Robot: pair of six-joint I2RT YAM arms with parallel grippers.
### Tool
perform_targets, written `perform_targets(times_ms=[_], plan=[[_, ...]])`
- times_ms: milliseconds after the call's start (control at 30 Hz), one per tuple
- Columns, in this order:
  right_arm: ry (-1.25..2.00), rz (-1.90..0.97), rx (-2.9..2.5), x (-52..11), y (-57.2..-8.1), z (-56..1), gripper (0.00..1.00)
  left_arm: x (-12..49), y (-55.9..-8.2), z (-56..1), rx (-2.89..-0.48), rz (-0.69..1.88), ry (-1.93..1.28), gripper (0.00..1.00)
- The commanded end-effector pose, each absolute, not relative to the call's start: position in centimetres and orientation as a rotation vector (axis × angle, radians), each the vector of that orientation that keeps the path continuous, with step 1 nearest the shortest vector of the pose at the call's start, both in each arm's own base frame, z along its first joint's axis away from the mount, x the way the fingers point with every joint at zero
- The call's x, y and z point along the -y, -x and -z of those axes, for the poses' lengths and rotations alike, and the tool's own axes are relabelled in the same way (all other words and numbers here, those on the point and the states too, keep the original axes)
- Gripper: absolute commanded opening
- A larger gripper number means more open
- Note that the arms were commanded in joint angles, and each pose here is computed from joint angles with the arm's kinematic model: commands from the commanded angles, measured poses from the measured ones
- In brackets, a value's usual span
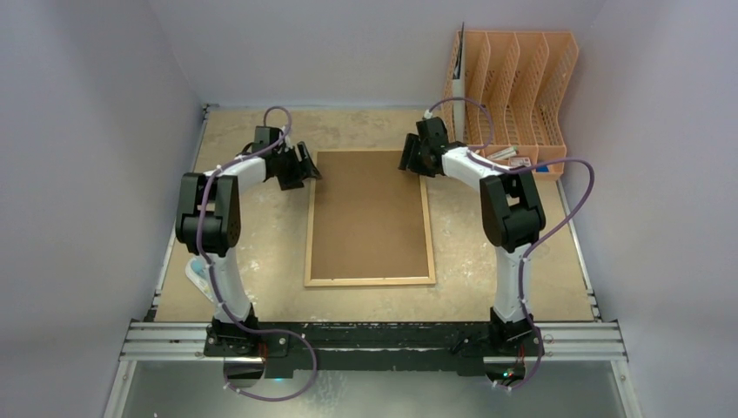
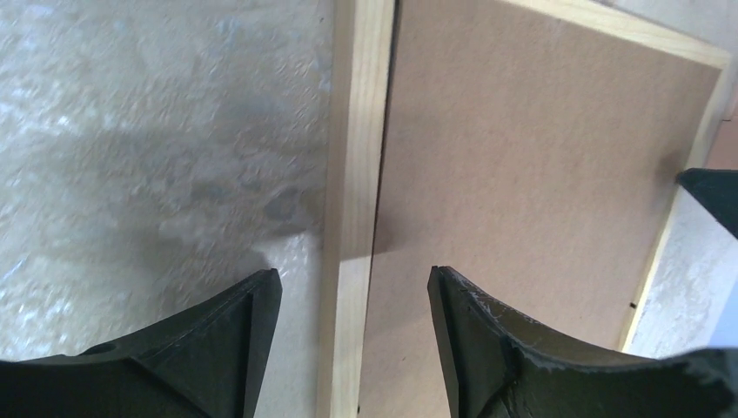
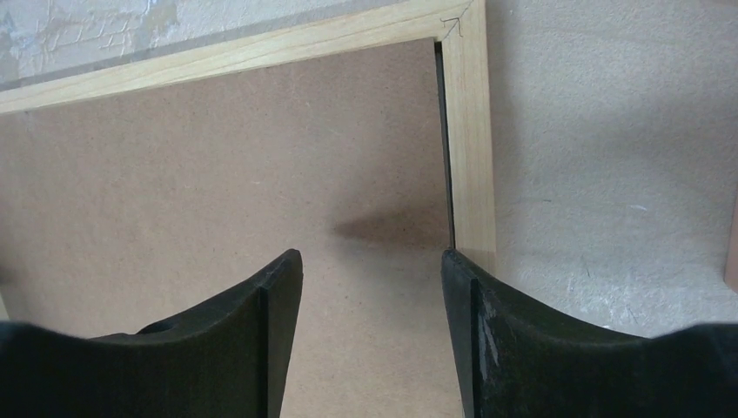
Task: Put the photo into the frame
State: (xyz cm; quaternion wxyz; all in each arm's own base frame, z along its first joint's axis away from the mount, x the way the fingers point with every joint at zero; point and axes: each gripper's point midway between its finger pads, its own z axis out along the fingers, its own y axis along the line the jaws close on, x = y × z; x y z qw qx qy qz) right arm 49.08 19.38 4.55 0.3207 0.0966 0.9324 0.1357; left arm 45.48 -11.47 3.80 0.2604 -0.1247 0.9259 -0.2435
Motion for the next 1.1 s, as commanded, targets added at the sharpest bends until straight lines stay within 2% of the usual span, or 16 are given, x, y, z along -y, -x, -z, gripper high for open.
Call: perform_targets(times_ms=[0, 167, 333, 567, 733, 900, 1067], plan=[[-0.190, -0.422, -2.499, -20.1, -48.4, -3.5, 0.62, 12.7, -46.2, -2.7, -2.517, 0.781, 0.311, 0.65], [-0.165, -0.443, -2.471, -20.1, -47.7, -4.6, 0.62, 12.6, -46.1, -2.8, -2.518, 0.778, 0.313, 0.63], [-0.195, -0.383, -2.338, -18.8, -48.9, -9.6, 0.62, 10.6, -46.8, -3.7, -2.485, 0.642, 0.343, 0.63], [-0.170, -0.414, -2.181, -18.4, -48.9, -15.8, 0.63, 10.2, -50.8, -6.7, -2.350, 0.626, 0.302, 0.64], [-0.117, -0.488, -2.188, -19.2, -47.2, -16.2, 0.64, 10.7, -54.6, -8.8, -2.232, 0.651, 0.226, 0.64], [-0.001, -0.662, -2.236, -20.6, -42.0, -15.6, 0.68, 12.2, -58.4, -10.4, -2.101, 0.738, 0.136, 0.67], [0.391, -0.974, -2.219, -23.2, -33.3, -16.0, 0.75, 14.0, -60.8, -9.6, -2.058, 0.846, 0.037, 0.70]])
